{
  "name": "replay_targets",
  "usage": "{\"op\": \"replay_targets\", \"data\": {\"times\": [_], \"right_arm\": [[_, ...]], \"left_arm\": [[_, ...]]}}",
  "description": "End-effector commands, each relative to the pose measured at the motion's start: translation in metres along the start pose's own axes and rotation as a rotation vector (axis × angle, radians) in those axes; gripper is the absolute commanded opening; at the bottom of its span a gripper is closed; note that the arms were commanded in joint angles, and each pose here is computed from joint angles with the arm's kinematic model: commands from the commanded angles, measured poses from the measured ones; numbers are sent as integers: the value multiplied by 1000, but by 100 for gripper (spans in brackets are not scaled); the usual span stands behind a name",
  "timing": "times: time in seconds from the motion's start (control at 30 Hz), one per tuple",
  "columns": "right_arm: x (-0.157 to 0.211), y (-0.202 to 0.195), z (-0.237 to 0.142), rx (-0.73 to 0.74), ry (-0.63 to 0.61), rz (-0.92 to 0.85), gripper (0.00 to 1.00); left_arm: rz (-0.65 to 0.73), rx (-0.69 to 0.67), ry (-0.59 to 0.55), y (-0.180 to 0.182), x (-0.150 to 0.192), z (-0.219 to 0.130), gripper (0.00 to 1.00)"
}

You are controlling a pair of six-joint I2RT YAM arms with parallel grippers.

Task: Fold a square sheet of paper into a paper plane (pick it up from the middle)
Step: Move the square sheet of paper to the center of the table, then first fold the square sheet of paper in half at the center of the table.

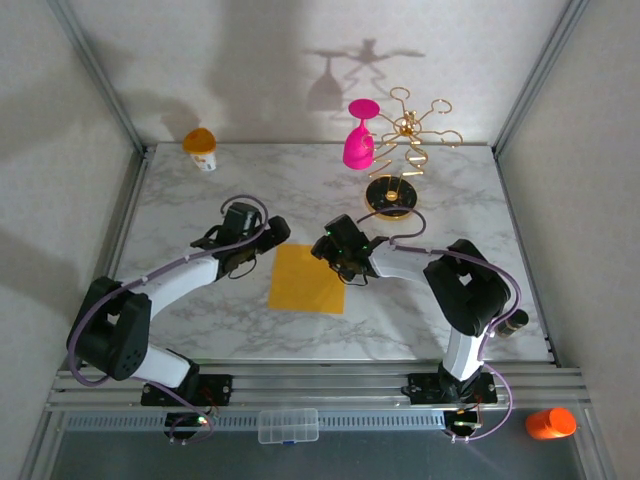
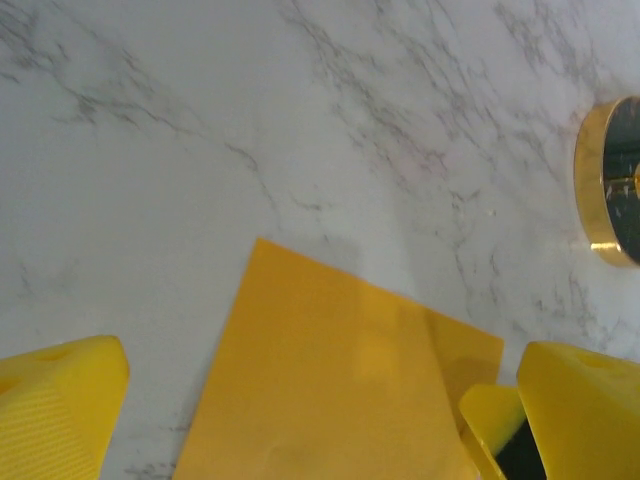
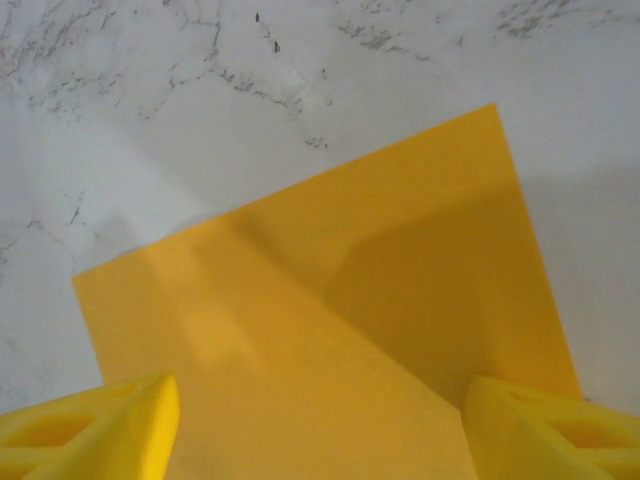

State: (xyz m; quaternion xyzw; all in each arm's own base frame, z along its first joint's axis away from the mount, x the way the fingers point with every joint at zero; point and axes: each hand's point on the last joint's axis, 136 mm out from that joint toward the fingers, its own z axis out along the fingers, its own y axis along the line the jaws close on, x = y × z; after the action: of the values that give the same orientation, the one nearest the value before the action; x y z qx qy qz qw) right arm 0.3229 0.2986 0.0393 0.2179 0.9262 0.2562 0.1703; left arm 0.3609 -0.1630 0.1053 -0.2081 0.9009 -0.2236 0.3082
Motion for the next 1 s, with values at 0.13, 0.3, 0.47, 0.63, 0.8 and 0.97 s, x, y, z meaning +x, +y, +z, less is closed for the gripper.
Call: {"op": "replay_targets", "data": {"times": [0.13, 0.3, 0.47, 0.63, 0.8, 0.97], "right_arm": [[-56, 2, -61, -30, -196, -129, 92], [-88, -38, -77, 40, -282, -220, 99], [-110, -63, -85, 69, -336, -221, 99], [-117, -77, -82, 85, -323, -197, 99], [-116, -78, -78, 80, -308, -195, 99], [-115, -78, -74, 78, -293, -185, 99]], "left_arm": [[160, -150, 101, -10, 51, 11, 99], [359, -280, 186, -19, 91, 28, 99], [481, -343, 259, -31, 122, 46, 99], [509, -394, 289, -31, 130, 61, 93], [524, -438, 278, -27, 124, 65, 89], [519, -432, 280, -27, 118, 63, 89]]}}
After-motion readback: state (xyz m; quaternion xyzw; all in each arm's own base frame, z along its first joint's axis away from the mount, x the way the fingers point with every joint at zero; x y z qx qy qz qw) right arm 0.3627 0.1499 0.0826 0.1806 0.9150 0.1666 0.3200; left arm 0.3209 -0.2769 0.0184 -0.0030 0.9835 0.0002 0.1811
